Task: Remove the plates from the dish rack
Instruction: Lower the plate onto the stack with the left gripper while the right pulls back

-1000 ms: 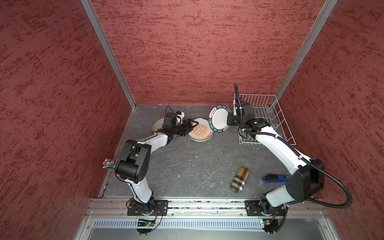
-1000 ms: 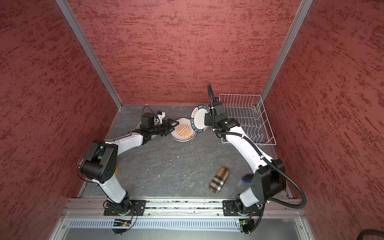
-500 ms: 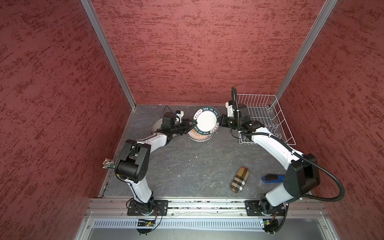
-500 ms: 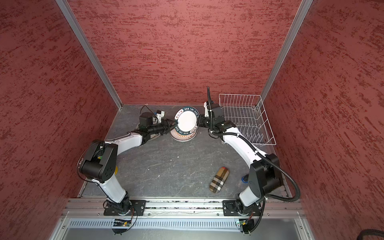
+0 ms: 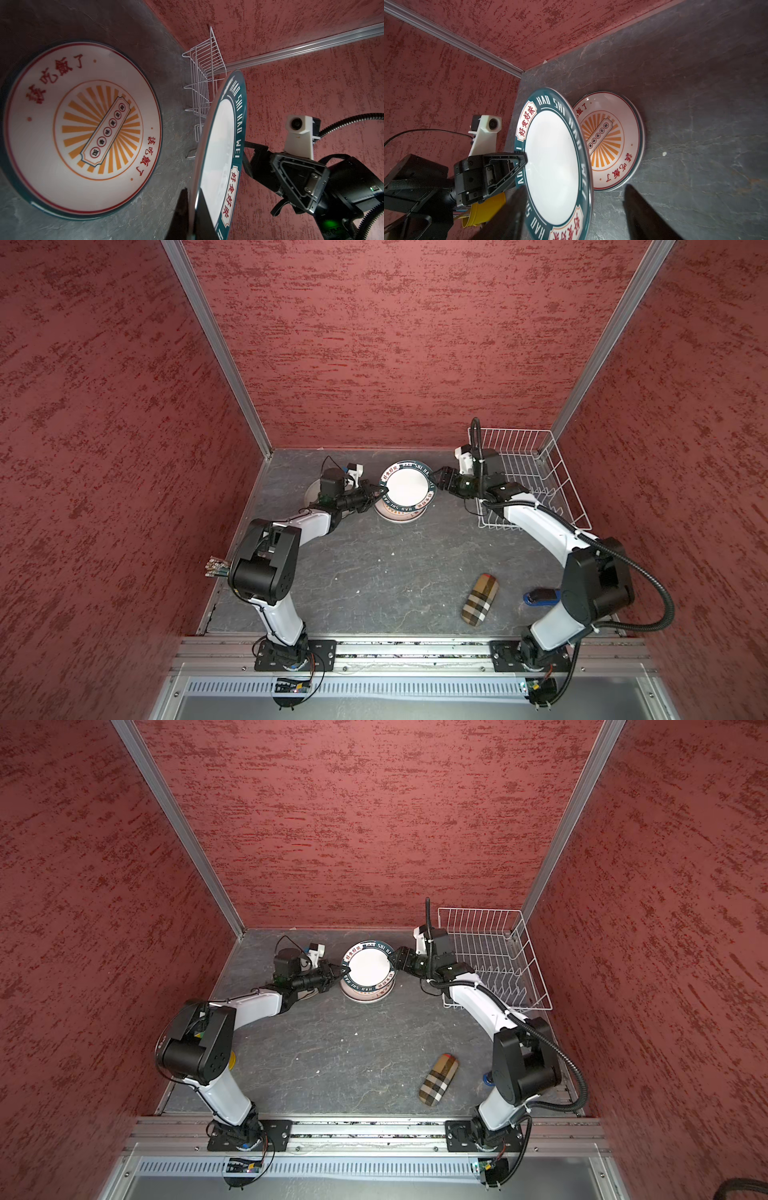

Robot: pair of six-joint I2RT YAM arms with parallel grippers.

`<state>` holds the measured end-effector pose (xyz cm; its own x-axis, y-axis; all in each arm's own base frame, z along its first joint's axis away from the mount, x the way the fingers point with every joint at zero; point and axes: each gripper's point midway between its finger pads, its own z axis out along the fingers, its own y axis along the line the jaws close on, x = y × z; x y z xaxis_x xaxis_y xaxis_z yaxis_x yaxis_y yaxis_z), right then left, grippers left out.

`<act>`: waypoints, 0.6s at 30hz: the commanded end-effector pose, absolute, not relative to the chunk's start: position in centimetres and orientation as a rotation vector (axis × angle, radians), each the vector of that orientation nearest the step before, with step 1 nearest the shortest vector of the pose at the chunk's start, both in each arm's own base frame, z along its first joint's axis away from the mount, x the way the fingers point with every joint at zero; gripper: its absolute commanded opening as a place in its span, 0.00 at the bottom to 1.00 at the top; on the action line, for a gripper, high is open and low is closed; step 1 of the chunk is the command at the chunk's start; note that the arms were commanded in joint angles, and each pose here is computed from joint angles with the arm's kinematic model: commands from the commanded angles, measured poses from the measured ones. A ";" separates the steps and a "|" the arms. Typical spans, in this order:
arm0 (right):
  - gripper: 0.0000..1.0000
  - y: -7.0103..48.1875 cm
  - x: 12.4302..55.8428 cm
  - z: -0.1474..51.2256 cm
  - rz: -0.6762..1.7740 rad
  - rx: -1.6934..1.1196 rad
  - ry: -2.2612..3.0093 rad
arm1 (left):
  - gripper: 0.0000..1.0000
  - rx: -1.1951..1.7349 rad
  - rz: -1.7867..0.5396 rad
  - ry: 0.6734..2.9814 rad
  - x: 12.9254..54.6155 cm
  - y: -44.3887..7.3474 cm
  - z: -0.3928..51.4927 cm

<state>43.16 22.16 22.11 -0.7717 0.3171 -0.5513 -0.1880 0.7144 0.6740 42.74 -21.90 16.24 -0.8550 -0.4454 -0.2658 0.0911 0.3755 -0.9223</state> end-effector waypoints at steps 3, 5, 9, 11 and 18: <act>0.87 19.8 43.3 25.6 0.872 0.101 2.167 | 0.00 -0.355 -1.343 2.222 43.8 -19.4 13.9; 0.88 18.8 43.2 26.3 0.848 0.109 2.155 | 0.00 -0.377 -1.328 2.244 44.1 -18.9 12.8; 0.88 17.5 42.7 27.3 0.813 0.117 2.138 | 0.00 -0.396 -1.323 2.287 44.8 -19.0 10.9; 0.88 17.0 42.6 27.5 0.793 0.119 2.135 | 0.00 -0.398 -1.322 2.300 45.2 -19.2 10.1; 0.88 15.7 41.9 28.2 0.746 0.129 2.125 | 0.00 -0.390 -1.274 2.363 46.3 -19.8 8.6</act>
<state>42.38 16.65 26.66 -0.6610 0.3465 -0.6656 -0.1660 0.7975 0.5800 45.16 -19.25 7.39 -0.8710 -0.4593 -0.1743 -0.1061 0.5225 -0.8460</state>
